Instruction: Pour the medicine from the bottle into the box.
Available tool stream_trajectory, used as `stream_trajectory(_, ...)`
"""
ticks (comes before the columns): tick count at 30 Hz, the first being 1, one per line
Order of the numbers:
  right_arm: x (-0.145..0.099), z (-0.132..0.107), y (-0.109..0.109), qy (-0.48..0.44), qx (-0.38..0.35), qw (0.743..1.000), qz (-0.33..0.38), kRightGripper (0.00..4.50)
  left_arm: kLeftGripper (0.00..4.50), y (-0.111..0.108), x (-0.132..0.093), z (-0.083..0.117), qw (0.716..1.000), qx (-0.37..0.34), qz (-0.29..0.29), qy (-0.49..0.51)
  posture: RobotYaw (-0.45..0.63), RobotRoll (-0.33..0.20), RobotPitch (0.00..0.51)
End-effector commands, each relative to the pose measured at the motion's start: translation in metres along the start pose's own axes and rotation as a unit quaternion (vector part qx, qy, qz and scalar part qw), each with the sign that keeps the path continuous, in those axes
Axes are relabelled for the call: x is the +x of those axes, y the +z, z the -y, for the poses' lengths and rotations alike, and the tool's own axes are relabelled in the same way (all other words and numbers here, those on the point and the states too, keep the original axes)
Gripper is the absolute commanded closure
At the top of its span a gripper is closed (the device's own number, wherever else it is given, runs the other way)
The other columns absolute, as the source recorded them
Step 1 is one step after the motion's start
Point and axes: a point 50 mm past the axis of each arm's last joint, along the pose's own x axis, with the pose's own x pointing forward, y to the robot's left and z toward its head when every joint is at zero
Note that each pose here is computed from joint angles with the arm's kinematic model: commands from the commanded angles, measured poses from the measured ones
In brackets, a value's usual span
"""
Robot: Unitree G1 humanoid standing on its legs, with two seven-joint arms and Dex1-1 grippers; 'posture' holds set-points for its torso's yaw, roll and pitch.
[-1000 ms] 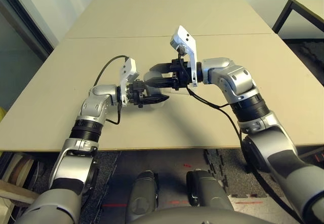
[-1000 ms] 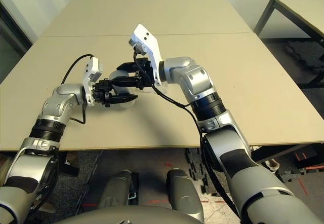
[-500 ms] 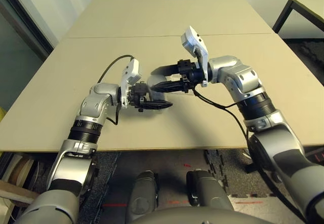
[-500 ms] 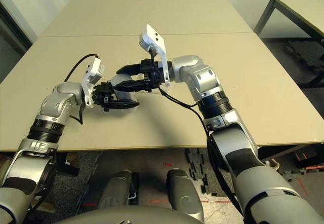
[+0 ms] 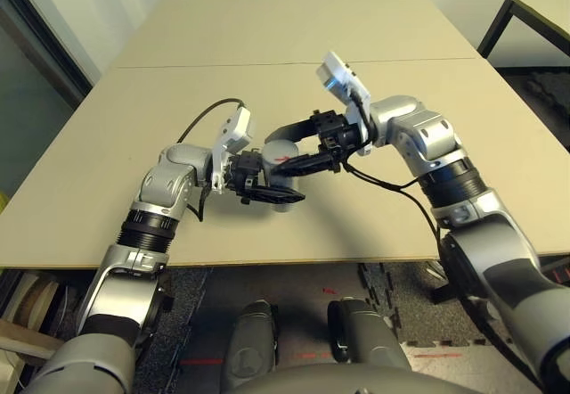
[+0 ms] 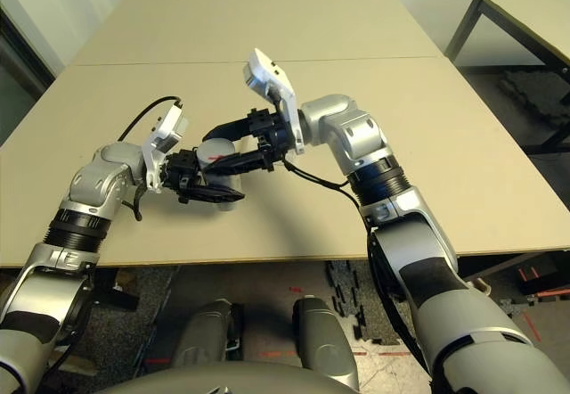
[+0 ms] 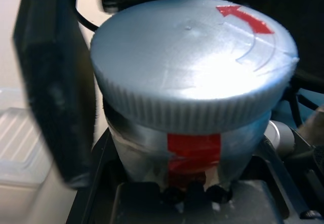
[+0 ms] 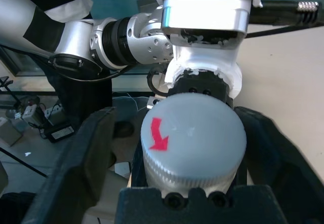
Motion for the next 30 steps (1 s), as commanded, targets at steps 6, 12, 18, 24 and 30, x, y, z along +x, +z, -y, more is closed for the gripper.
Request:
stream_trajectory(6, -0.006, 0.006, 0.006, -0.043, -0.014, 0.999, -0.002, 0.00, 1.89, 0.001, -0.004, -0.005, 1.000, 0.003, 0.005, 0.021, -0.03, 0.000, 0.077)
stream_trajectory(12, -0.001, 0.010, 0.005, -0.069, -0.007, 0.998, -0.002, 0.00, 1.89, 0.000, 0.000, -0.008, 0.999, 0.006, 0.015, 0.033, -0.03, 0.000, 0.077)
stream_trajectory(18, 0.003, 0.012, 0.005, -0.082, 0.000, 0.997, 0.011, 0.00, 1.89, -0.001, 0.001, -0.007, 0.999, 0.005, 0.017, 0.034, -0.03, 0.000, 0.077)
stream_trajectory(24, -0.006, 0.013, 0.006, -0.104, 0.007, 0.994, 0.026, 0.00, 1.89, -0.008, -0.006, -0.007, 0.999, -0.004, 0.012, 0.048, -0.03, 0.000, 0.079)
stream_trajectory(30, -0.028, 0.012, 0.000, -0.148, 0.017, 0.988, 0.030, 0.00, 1.89, -0.010, -0.007, -0.007, 0.998, -0.008, 0.014, 0.053, -0.04, 0.000, 0.075)
